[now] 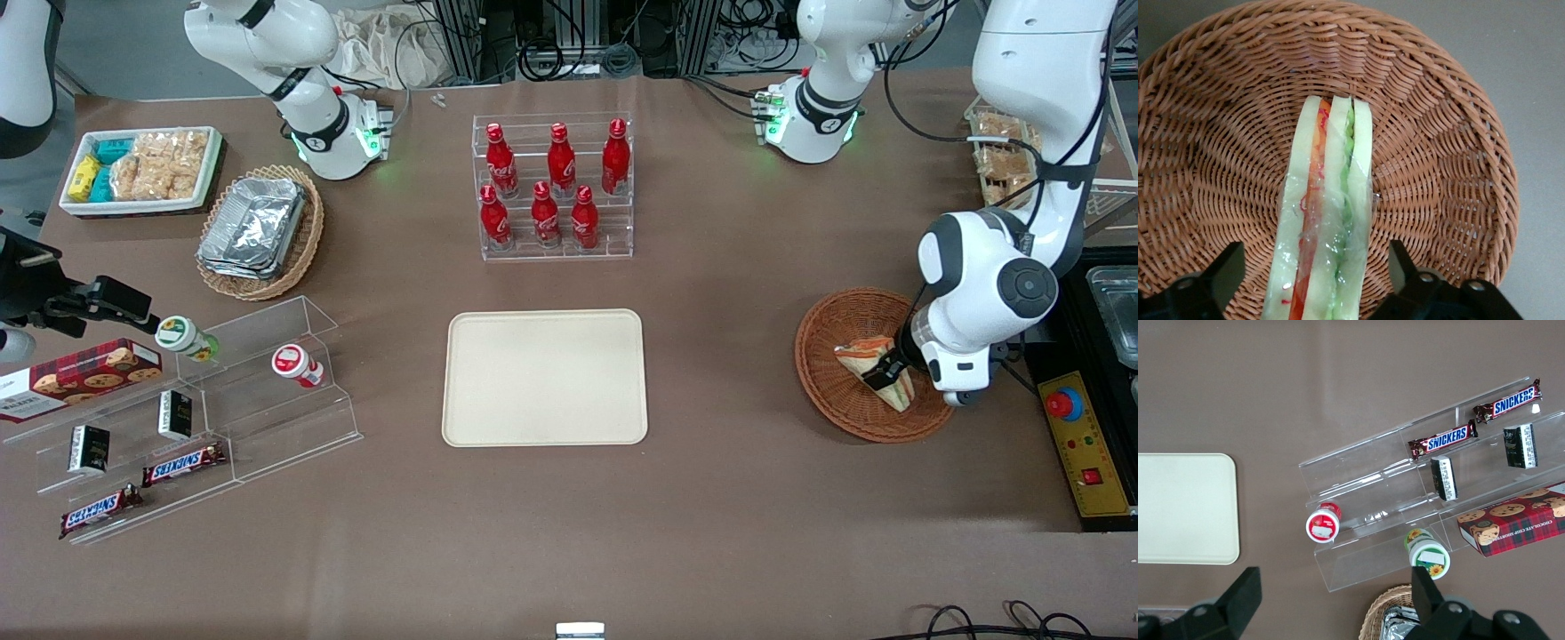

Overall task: Place sandwich from basket to tray
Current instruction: 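Lower the open left gripper and close it on the sandwich, then lift the sandwich and carry it toward the cream tray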

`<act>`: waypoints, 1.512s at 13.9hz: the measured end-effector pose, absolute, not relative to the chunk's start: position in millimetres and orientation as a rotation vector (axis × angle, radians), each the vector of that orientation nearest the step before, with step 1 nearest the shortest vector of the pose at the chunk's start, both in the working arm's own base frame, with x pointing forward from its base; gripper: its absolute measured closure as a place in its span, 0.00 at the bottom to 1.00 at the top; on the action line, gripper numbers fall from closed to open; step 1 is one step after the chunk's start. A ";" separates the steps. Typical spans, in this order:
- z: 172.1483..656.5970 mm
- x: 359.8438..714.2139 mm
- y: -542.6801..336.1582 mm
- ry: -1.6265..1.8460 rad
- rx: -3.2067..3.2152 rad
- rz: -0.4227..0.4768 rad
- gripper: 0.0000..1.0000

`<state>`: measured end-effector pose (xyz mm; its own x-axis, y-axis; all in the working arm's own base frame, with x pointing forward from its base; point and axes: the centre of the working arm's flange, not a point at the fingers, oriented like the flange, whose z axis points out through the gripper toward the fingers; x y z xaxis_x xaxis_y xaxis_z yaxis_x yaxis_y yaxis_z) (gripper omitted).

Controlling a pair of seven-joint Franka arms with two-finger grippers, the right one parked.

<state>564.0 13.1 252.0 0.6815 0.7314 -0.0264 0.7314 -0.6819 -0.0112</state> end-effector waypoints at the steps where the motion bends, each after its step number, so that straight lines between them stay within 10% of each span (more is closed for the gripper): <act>1: 252.7 564.7 13.1 1.266 2.874 -0.042 0.19; 9: 302.3 579.9 5.6 1.365 2.861 -0.142 0.84; 14: 412.5 597.5 -37.2 1.283 2.924 -0.251 0.85; 21: 445.7 579.3 -184.9 0.913 2.987 -0.285 0.78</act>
<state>579.3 -184.9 445.7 0.8142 0.5537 -0.1746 0.5547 -0.8307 -0.0479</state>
